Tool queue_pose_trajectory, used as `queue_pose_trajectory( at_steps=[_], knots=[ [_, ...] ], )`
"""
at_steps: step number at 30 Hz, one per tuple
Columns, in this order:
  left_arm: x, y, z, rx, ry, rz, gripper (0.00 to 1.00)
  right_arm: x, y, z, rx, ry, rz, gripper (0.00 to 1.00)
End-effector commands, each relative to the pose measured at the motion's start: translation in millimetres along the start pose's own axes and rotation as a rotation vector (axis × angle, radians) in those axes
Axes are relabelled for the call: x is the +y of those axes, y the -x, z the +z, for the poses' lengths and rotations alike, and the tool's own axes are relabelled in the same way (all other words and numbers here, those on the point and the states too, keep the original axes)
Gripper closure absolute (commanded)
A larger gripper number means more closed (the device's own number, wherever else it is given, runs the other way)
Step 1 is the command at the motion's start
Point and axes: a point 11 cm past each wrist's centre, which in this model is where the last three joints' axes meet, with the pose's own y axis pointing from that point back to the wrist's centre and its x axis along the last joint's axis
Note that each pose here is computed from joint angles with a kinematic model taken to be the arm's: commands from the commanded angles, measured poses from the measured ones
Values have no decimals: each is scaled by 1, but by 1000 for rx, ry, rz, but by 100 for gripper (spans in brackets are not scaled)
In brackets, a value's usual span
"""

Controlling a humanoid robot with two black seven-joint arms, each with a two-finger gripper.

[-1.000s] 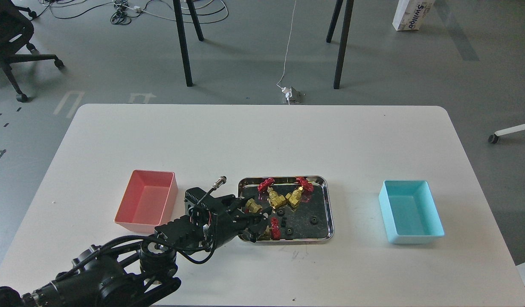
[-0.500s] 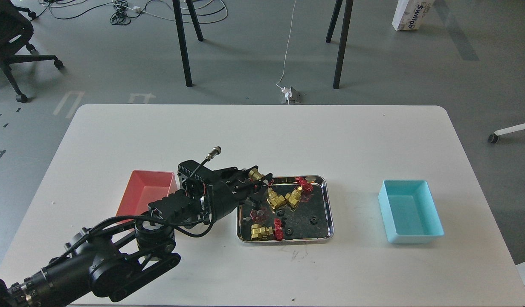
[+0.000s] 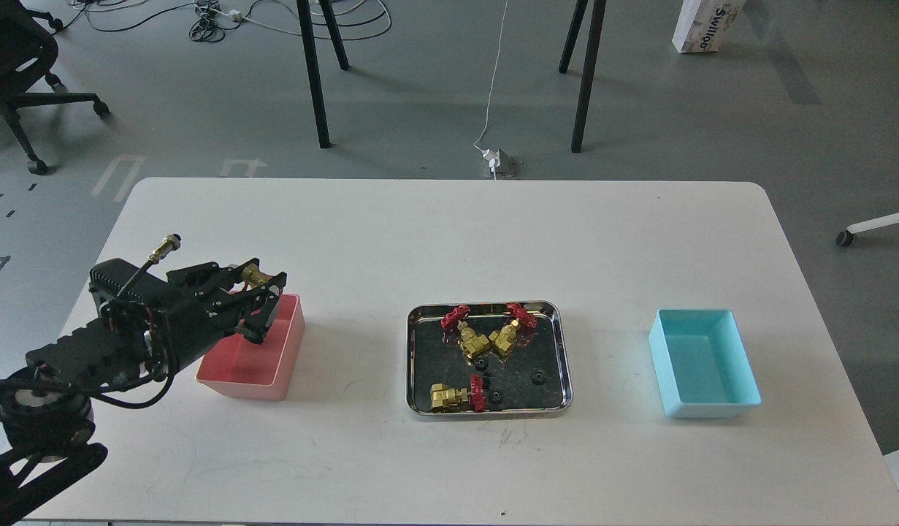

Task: Place valve in pink box and gear in blue box
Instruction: 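Carry the valve over the pink box and release it inside, then withdraw the left arm and bring the right gripper toward the tray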

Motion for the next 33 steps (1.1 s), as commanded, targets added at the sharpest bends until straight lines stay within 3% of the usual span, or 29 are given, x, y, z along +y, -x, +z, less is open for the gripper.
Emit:
queue_pose_trajectory(
  at_steps=[1, 15, 26, 28, 33],
  knots=[
    [1, 11, -11, 5, -32, -27, 80, -1, 1, -1, 3, -3, -2, 1],
    [-2, 41, 4, 69, -25, -77, 73, -5, 10, 0, 32, 1, -17, 1],
    [-7, 52, 6, 97, -33, -92, 33, -8, 16, 0, 46, 0, -28, 1],
    [-9, 50, 6, 108, -37, -81, 19, -9, 17, -1, 45, -2, -28, 1],
    [-21, -1, -18, 373, -112, 95, 8, -13, 34, -4, 68, -15, -67, 1]
  ],
)
